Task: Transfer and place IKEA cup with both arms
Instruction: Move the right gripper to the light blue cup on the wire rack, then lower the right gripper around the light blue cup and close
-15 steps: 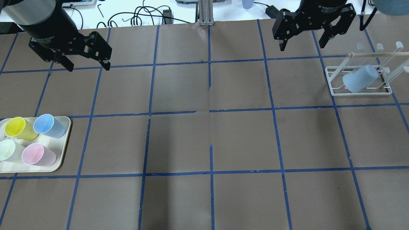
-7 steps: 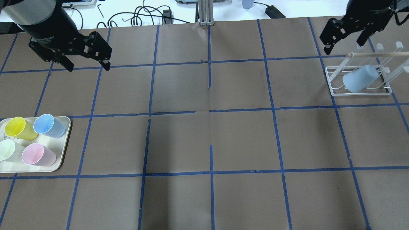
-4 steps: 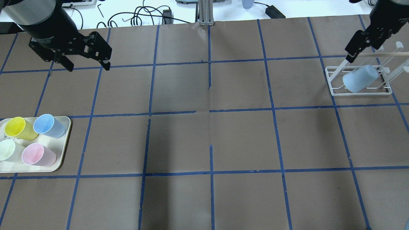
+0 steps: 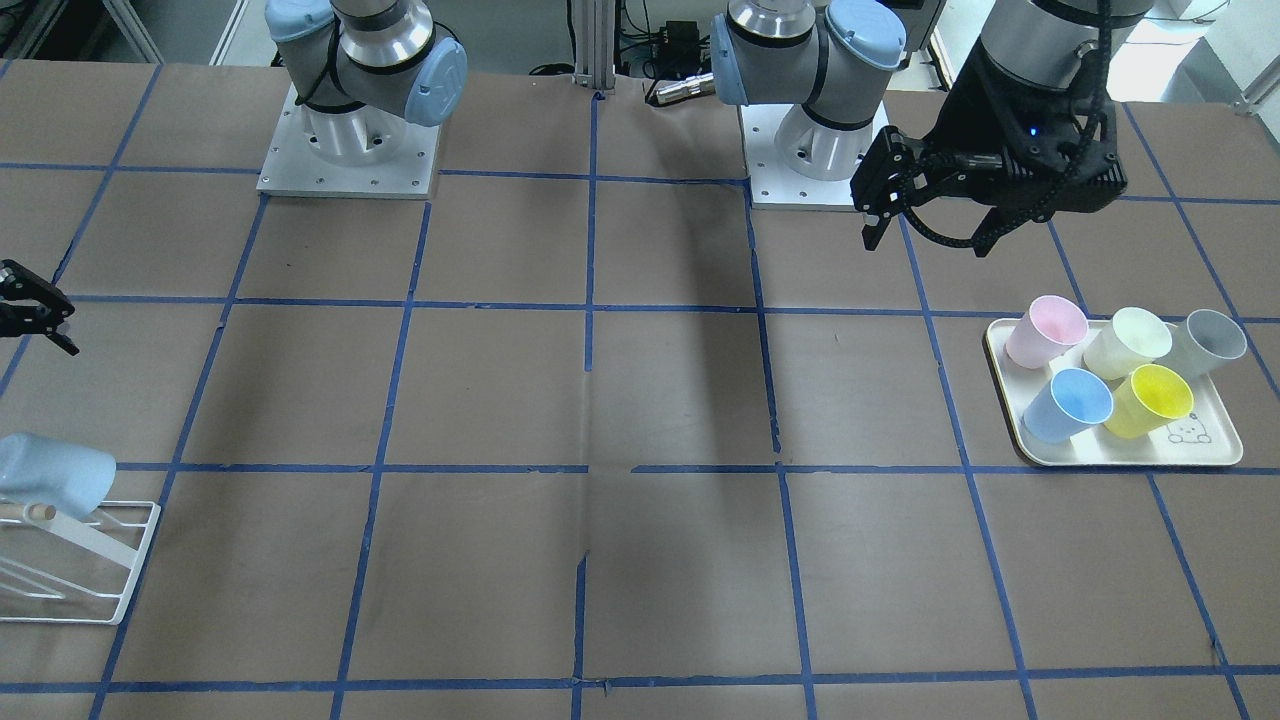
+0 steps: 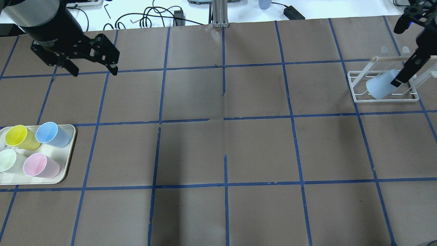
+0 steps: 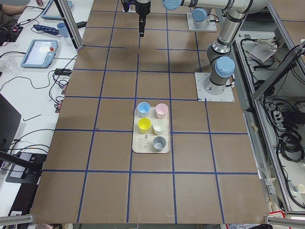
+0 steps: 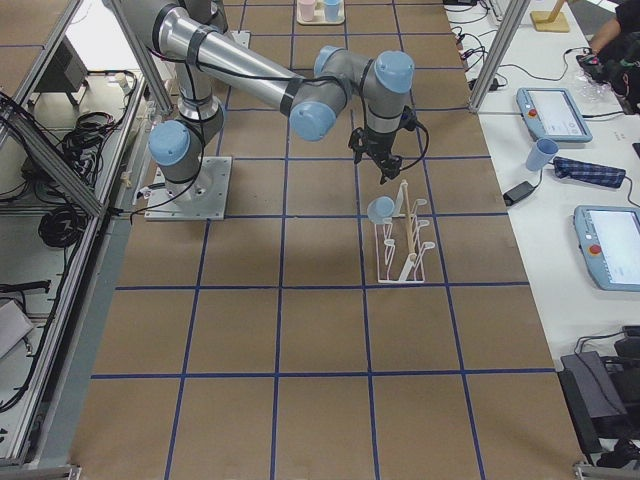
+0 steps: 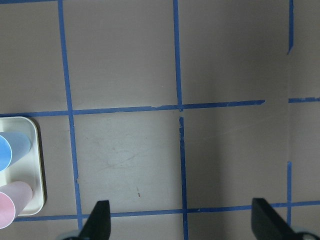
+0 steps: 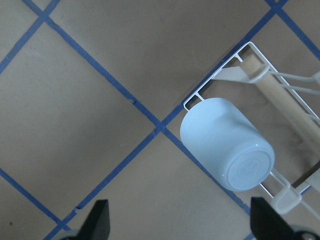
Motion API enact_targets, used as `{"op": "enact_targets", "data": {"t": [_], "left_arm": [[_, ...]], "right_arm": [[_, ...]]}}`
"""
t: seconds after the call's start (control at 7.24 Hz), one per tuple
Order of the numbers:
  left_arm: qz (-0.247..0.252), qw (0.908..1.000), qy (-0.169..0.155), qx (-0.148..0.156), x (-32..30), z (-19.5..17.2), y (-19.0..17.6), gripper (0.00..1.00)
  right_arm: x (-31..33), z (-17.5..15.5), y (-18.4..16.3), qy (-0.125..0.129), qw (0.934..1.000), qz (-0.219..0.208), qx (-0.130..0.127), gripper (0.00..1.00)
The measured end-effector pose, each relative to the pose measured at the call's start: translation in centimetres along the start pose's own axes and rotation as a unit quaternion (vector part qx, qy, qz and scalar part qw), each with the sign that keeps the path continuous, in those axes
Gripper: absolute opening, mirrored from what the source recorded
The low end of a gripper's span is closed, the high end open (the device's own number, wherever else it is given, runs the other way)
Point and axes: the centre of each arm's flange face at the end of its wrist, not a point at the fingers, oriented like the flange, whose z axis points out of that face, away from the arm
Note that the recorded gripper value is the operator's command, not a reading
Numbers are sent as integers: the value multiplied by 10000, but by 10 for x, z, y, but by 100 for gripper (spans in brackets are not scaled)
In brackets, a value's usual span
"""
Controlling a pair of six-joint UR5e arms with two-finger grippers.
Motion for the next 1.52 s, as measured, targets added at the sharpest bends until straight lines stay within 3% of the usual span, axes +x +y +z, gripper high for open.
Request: {"op": "enact_targets", "data": {"t": [0.28,0.55,1.52], "left_arm": [[3,10000,0,0,0,0,0,100],[4,10000,0,-3,0,0,0,100],[2,10000,2,-1,0,0,0,100]], "right_arm": [[19,30,10,86,9971,-710,268,100],[30,40,9,209,9936,-1048,356,100],[46,70,2,121,9924,-1115,509,100]]}}
